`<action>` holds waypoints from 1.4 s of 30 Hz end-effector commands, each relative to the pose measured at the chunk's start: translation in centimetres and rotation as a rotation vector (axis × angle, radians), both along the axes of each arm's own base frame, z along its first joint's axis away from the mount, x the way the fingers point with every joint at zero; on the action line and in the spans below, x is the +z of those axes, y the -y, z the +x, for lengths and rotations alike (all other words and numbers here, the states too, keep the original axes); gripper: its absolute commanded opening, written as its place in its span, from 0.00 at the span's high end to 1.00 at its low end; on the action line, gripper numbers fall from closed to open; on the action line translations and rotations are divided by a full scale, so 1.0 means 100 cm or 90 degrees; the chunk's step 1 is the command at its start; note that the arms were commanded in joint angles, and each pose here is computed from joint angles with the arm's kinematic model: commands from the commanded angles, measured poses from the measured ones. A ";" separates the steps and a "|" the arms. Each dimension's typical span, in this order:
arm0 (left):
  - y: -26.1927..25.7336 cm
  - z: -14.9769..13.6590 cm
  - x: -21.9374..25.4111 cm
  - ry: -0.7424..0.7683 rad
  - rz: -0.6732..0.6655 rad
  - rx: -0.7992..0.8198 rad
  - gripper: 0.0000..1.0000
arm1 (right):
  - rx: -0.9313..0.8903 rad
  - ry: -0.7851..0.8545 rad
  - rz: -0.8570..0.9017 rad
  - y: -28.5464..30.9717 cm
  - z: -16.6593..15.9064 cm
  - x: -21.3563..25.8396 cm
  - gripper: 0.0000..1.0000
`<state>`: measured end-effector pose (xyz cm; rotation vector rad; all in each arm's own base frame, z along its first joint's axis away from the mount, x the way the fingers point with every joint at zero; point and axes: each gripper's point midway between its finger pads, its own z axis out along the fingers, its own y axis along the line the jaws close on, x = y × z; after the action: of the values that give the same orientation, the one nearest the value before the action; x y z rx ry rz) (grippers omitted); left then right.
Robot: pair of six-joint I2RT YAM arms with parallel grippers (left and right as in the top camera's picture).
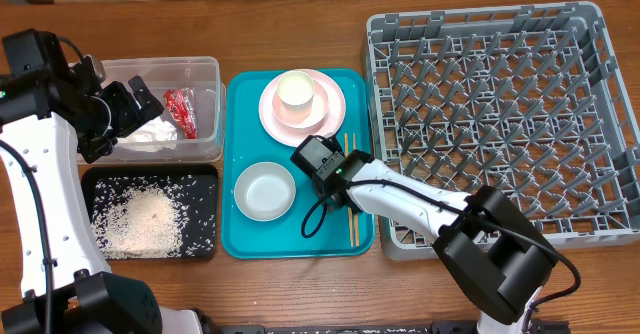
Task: Sort waste into correct bins and load items into the dishwasher
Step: 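Lower the right gripper and close it on one wooden chopstick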
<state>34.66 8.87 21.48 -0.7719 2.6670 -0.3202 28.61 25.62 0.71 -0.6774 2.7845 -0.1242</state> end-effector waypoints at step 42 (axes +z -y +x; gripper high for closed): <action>-0.001 0.001 0.010 0.019 0.013 -0.005 0.00 | -0.166 -0.112 0.109 0.012 0.009 -0.011 0.65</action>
<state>34.66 8.87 21.49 -0.7717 2.6666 -0.3201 29.77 24.50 0.54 -0.3346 2.9635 0.1305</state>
